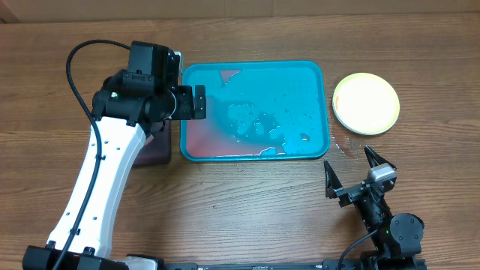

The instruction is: Clean dirty plates on tray and stack at the side

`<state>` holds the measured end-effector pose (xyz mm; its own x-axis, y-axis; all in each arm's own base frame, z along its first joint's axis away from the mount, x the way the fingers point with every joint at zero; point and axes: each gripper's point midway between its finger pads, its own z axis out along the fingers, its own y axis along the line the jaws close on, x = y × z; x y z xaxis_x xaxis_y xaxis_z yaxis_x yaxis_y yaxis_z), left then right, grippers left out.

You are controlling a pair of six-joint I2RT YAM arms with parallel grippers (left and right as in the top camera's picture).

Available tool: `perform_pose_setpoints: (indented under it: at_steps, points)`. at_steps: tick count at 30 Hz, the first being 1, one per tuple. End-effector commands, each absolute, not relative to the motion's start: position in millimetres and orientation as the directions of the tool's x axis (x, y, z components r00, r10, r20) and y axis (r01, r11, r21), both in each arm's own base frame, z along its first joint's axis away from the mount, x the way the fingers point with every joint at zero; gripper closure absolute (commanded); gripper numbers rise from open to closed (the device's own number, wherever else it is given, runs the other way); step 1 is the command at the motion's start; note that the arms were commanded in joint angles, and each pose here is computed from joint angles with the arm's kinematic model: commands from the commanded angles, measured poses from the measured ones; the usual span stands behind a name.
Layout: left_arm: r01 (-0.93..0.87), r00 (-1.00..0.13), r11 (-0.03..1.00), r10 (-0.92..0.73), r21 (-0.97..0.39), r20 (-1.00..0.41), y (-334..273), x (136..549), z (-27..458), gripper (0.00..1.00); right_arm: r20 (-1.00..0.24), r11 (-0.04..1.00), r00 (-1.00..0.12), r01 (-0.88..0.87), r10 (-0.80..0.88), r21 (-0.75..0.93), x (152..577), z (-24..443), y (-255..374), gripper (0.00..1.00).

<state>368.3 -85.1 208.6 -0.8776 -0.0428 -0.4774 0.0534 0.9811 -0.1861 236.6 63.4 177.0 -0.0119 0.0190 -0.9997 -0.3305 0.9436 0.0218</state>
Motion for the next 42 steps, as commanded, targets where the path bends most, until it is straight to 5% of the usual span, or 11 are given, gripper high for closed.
perform_pose_setpoints:
  at_steps: [1,22,35,42]
  points:
    - [0.052,-0.871,0.981,-0.046,-0.184,-0.49,-85.5,372.3,212.8,0.0,-1.0,0.946,-0.006,-0.324,0.009,0.011,237.1,174.9,62.4,0.0]
    - [0.056,-0.753,0.988,-0.053,-0.145,-0.656,-73.4,370.9,260.0,0.0,-1.0,0.946,-0.006,-0.324,0.009,0.01,237.1,174.9,62.4,0.0]
    - [0.242,-0.166,0.97,0.078,0.036,-0.983,-66.0,323.7,317.3,0.0,-1.0,0.946,-0.006,-0.324,0.009,0.011,237.1,174.9,62.4,0.0]
    - [0.151,-0.028,0.987,0.052,0.047,-0.998,-34.2,290.7,286.5,0.0,-1.0,0.946,-0.006,-0.324,0.009,0.011,237.1,174.9,62.4,0.0]
